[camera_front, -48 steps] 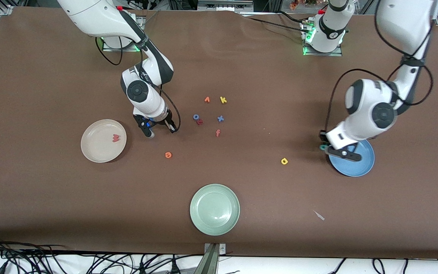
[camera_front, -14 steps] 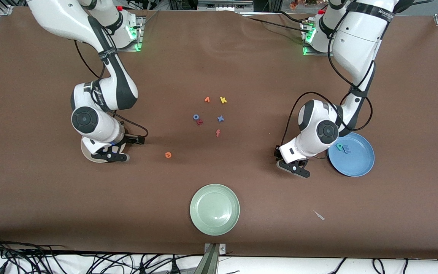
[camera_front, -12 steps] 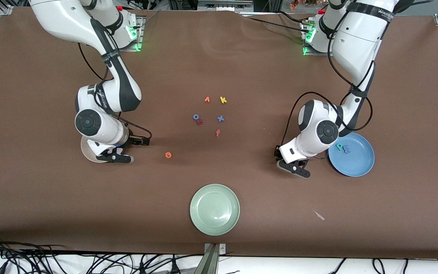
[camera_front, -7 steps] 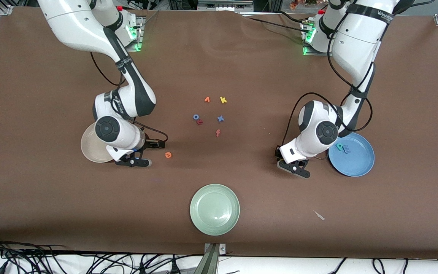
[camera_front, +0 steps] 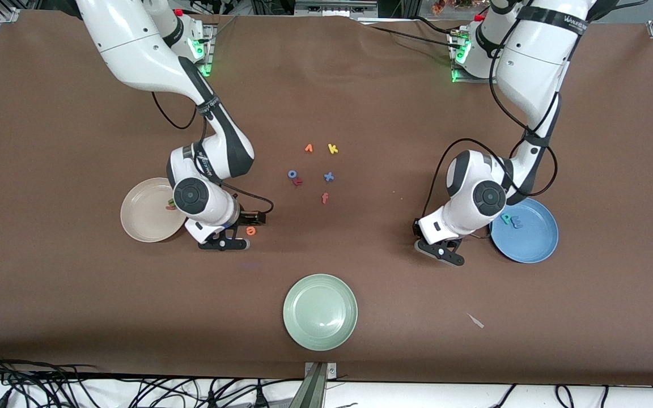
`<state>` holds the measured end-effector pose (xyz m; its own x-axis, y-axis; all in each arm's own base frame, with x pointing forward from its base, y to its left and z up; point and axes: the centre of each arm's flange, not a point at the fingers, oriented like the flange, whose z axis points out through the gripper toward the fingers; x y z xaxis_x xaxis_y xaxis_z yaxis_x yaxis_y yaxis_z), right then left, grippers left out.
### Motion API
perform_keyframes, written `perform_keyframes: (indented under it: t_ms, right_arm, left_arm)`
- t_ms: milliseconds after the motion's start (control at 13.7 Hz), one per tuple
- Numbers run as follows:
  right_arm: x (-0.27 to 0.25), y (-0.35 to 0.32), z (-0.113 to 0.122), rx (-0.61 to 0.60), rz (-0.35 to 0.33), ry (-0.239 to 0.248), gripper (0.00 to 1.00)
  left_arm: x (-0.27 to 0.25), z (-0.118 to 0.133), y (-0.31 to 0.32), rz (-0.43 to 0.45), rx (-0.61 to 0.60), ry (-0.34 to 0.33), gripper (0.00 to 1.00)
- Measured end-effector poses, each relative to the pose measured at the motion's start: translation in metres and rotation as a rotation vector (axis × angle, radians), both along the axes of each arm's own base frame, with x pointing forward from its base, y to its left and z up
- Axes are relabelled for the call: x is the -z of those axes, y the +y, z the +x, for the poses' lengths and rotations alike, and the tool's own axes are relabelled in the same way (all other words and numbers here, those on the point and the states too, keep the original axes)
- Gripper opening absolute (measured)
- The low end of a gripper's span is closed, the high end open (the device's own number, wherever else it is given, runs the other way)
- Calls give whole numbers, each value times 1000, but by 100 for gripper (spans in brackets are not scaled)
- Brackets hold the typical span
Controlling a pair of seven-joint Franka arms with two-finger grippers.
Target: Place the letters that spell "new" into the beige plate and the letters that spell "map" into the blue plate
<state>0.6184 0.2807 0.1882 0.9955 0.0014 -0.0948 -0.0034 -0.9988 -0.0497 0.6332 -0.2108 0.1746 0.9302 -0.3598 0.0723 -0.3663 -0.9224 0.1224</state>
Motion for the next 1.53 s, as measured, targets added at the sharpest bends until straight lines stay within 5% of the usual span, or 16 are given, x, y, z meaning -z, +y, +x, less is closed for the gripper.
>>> perform_keyframes:
  t_ms: [437, 802, 1166, 1312, 1385, 1531]
  right_arm:
    - [9, 8, 9, -5, 15, -37, 100]
    - [15, 12, 8, -6, 15, -29, 98]
    - [14, 15, 7, -6, 20, -19, 65]
    - [14, 15, 7, -6, 19, -18, 59]
    - [13, 14, 8, -5, 19, -18, 47]
    - [12, 14, 8, -4, 20, -18, 39]
  left_arm:
    - [-43, 9, 86, 4, -113, 29, 30]
    - [-97, -33, 217, 64, -83, 83, 30]
    - [-86, -61, 281, 128, -23, 119, 30]
    - [-81, -64, 284, 125, -14, 127, 30]
    - [-80, -64, 283, 125, -11, 129, 37]
    - [-79, -64, 281, 124, -8, 128, 56]
